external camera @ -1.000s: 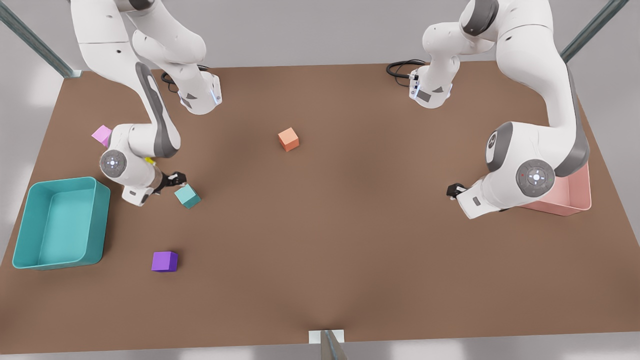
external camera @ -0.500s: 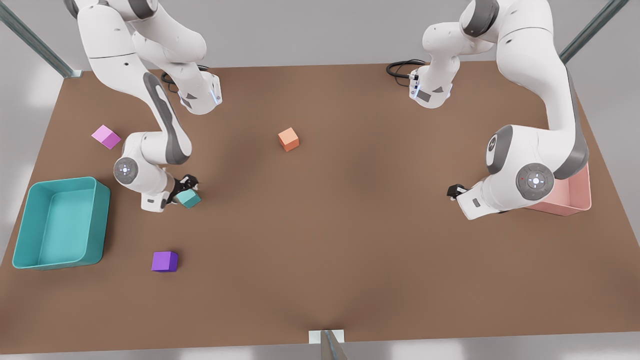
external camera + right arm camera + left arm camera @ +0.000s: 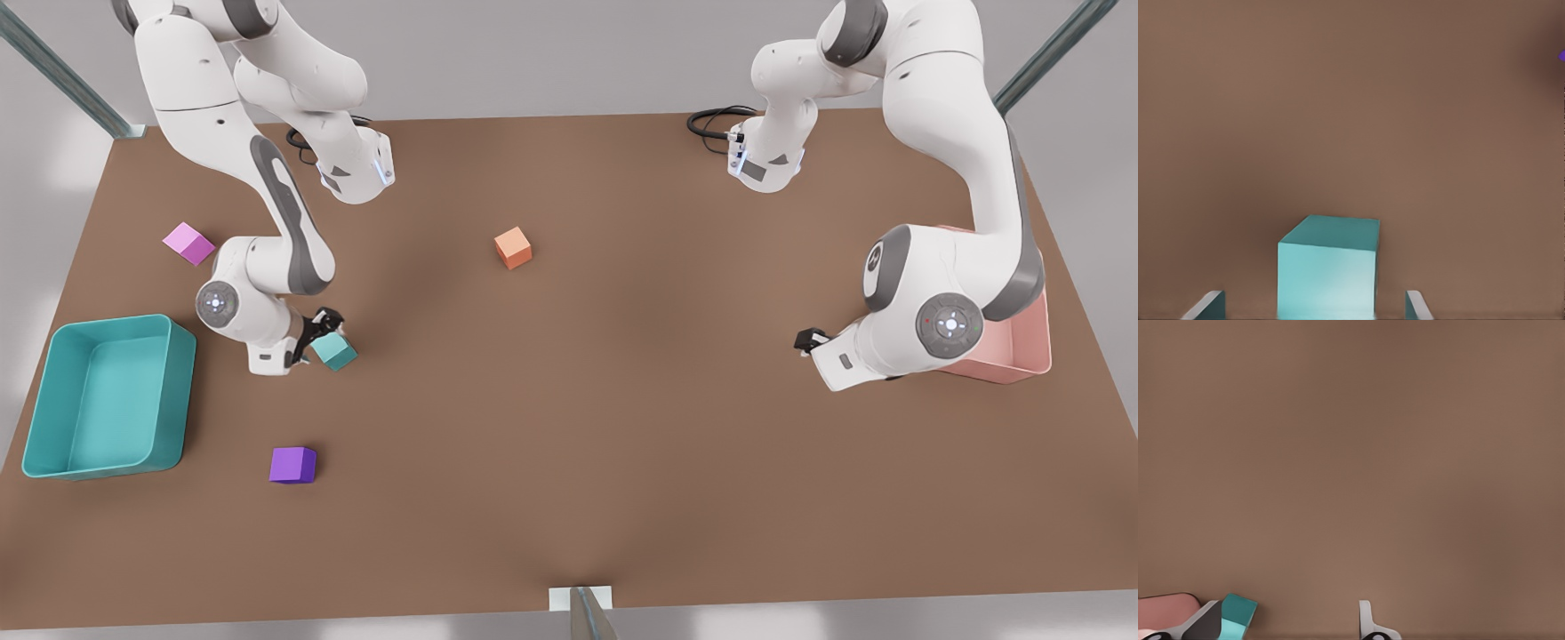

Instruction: Stack the two blue cubes on top of each other

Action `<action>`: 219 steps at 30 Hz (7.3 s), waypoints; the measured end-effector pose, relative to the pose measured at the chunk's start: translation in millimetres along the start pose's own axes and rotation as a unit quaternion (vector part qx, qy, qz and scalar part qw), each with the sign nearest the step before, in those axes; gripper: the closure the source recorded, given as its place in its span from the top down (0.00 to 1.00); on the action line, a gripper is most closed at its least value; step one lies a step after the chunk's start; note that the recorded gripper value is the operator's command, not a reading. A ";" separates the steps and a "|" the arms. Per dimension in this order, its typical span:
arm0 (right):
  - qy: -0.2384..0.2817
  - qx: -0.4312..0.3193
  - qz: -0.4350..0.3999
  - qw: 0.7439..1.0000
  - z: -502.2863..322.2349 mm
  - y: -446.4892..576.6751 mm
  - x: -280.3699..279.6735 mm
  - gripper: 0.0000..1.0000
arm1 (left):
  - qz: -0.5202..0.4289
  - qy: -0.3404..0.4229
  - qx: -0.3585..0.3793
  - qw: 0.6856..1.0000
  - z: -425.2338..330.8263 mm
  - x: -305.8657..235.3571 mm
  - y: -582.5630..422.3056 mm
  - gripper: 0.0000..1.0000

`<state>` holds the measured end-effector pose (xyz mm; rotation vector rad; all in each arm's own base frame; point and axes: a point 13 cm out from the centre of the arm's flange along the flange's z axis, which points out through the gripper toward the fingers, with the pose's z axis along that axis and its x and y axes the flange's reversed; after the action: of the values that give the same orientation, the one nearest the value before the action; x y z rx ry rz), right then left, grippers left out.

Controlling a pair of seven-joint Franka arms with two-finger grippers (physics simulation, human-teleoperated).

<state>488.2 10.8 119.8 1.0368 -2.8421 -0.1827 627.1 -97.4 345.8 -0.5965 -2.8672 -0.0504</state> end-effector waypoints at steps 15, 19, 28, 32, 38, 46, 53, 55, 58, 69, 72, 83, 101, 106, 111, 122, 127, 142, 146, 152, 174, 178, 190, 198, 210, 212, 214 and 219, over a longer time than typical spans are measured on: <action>0.003 0.000 -0.025 1.000 35.7 0.5 17.7 1.00 | 0.079 -0.013 -0.055 0.995 1.7 -32.0 -73.1 1.00; 0.000 0.004 -0.027 1.000 45.2 -4.8 17.5 1.00 | 0.077 -0.033 -0.073 0.994 -12.0 -36.9 -63.7 1.00; -0.004 0.009 -0.032 0.999 64.6 -7.1 19.8 1.00 | 0.073 -0.047 -0.056 0.995 -13.4 -41.8 -64.1 1.00; -0.008 0.015 -0.033 0.999 69.3 -7.5 20.2 1.00 | 0.024 -0.053 -0.011 0.998 -9.2 -32.6 -11.9 1.00; -0.011 0.018 -0.034 0.999 78.0 -9.1 18.0 0.94 | -0.027 -0.054 0.038 0.997 4.3 -10.0 68.1 1.00; -0.014 0.020 -0.033 0.999 78.0 -10.9 17.0 0.59 | 0.049 -0.065 0.003 0.997 6.3 -34.6 45.1 1.00; -0.025 0.029 -0.039 0.999 38.1 -11.4 9.8 0.47 | 0.073 -0.066 -0.011 0.995 30.5 -52.0 46.0 1.00; -0.038 0.042 -0.052 0.997 -3.5 -7.4 -3.5 0.46 | 0.070 -0.077 -0.018 0.994 20.9 -53.0 51.4 1.00; -0.062 0.062 -0.080 0.993 -85.0 2.5 -39.4 0.46 | 0.066 -0.093 -0.029 0.993 -6.1 -44.9 57.4 1.00; -0.094 0.037 -0.387 0.917 -199.8 421.8 -348.3 0.46 | 0.120 0.003 -0.012 0.993 84.9 87.5 74.2 1.00; -0.065 0.054 -0.381 0.921 -132.6 476.6 -368.6 0.46 | 0.129 -0.003 -0.023 0.991 101.5 102.2 106.7 1.00; 0.026 0.135 -0.313 0.940 53.4 513.9 -348.9 0.45 | 0.173 0.018 -0.018 0.985 179.3 148.8 127.8 1.00; -0.064 0.139 -0.147 0.977 136.1 498.5 -384.2 0.89 | 0.233 -0.005 -0.054 0.971 271.0 176.4 178.7 1.00; -0.077 0.122 -0.119 0.982 141.2 499.8 -388.4 0.97 | 0.244 -0.010 -0.064 0.967 269.8 176.0 182.9 1.00; -0.100 0.106 -0.099 0.984 89.5 518.7 -395.9 1.00 | 0.255 -0.011 -0.056 0.965 283.3 177.0 176.0 1.00; -0.118 0.123 0.181 0.969 -365.8 255.5 -242.0 1.00 | 0.261 -0.016 -0.044 0.964 309.4 186.0 177.8 1.00; 0.054 0.036 0.543 0.837 -290.1 -58.3 136.1 1.00 | 0.267 -0.019 -0.046 0.962 315.9 185.9 181.0 1.00; -0.003 0.070 0.389 0.919 -138.4 12.4 62.5 1.00 | 0.275 -0.003 -0.044 0.960 343.7 201.9 193.4 0.71; -0.019 0.077 0.379 0.922 -147.8 7.9 53.1 1.00 | 0.273 -0.003 -0.052 0.961 339.8 199.2 198.5 0.61; -0.025 0.079 0.371 0.925 -149.5 5.2 49.6 1.00 | 0.254 -0.017 -0.073 0.964 304.8 177.0 206.0 0.61; -0.026 0.080 0.361 0.929 -159.3 2.7 49.1 1.00 | 0.287 -0.059 -0.005 0.956 168.3 26.5 -314.8 0.61; -0.024 0.079 0.363 0.928 -159.2 0.5 52.4 1.00 | 0.205 -0.061 -0.014 0.977 171.1 7.8 -324.9 0.61; -0.021 0.079 0.361 0.929 -159.4 0.3 52.2 1.00 | 0.066 -0.045 -0.032 0.996 226.1 -0.8 -326.5 0.61; -0.021 0.078 0.360 0.929 -159.0 0.4 52.3 1.00 | -0.001 -0.059 -0.042 0.997 230.2 -4.9 -324.8 1.00; -0.020 0.078 0.359 0.930 -158.8 0.4 52.3 1.00 | -0.068 -0.076 -0.045 0.994 214.0 -6.3 -323.7 1.00; -0.020 0.078 0.359 0.930 -158.7 0.4 52.3 1.00 | -0.078 -0.080 -0.048 0.993 207.8 -6.8 -321.3 1.00; -0.020 0.078 0.359 0.930 -158.6 0.4 52.3 1.00 | -0.091 -0.100 -0.044 0.990 171.7 -12.3 -322.6 1.00; -0.020 0.078 0.359 0.930 -158.5 0.4 52.3 1.00 | -0.158 -0.134 0.017 0.978 -10.2 -24.6 -326.9 1.00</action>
<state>471.1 -34.6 279.6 -0.0470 -3.0847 0.0931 521.1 -407.6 353.6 -0.1416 -3.1908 0.0338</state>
